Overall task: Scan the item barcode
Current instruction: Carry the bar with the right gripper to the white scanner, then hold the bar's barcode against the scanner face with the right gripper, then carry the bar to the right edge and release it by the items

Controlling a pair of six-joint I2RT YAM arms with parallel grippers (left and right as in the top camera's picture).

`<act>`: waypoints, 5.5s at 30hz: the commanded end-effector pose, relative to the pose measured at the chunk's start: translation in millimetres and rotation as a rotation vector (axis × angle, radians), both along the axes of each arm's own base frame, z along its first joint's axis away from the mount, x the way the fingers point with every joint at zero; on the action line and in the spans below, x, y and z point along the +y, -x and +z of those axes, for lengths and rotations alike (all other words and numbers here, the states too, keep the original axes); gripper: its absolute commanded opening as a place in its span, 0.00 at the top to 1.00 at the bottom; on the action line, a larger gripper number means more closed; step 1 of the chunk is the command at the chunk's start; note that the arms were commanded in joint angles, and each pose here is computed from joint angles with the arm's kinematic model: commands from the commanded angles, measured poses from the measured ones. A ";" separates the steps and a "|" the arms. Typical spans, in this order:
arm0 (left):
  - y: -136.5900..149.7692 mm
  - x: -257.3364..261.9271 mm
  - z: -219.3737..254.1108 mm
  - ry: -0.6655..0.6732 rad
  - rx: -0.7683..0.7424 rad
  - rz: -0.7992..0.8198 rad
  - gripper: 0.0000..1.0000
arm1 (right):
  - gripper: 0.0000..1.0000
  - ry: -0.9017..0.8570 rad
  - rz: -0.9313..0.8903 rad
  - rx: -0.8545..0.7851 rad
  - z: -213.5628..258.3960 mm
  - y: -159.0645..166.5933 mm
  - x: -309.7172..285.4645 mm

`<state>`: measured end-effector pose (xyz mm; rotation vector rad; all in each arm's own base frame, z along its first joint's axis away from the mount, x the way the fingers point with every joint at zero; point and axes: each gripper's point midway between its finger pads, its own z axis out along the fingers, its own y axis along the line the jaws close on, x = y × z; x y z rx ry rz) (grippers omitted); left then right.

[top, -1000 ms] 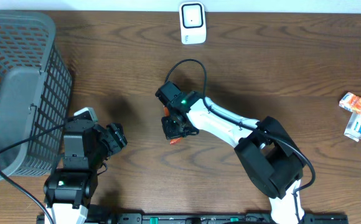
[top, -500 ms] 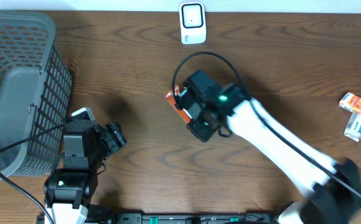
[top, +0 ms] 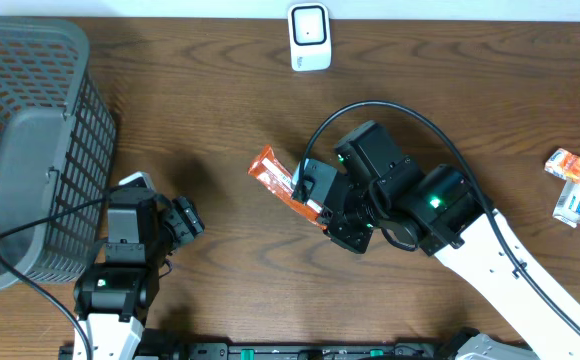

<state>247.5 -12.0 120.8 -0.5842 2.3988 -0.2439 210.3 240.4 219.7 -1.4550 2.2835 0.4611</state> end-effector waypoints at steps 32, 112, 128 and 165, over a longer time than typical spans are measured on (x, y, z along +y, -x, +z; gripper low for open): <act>-32.2 14.9 73.7 -0.054 -0.325 0.061 0.18 | 0.99 1.178 -0.485 -1.292 -33.0 -361.7 -135.2; -31.7 14.8 72.9 -0.050 -0.322 0.063 0.18 | 0.99 1.346 0.124 -1.186 -136.8 -413.6 -84.1; -29.6 13.7 69.5 -0.013 -0.306 0.087 0.18 | 0.99 1.341 0.113 -1.286 -107.4 -400.6 -42.9; -13.7 -27.5 52.3 0.150 -0.202 -0.089 0.18 | 0.99 0.580 -1.351 0.012 -72.2 -169.9 -436.0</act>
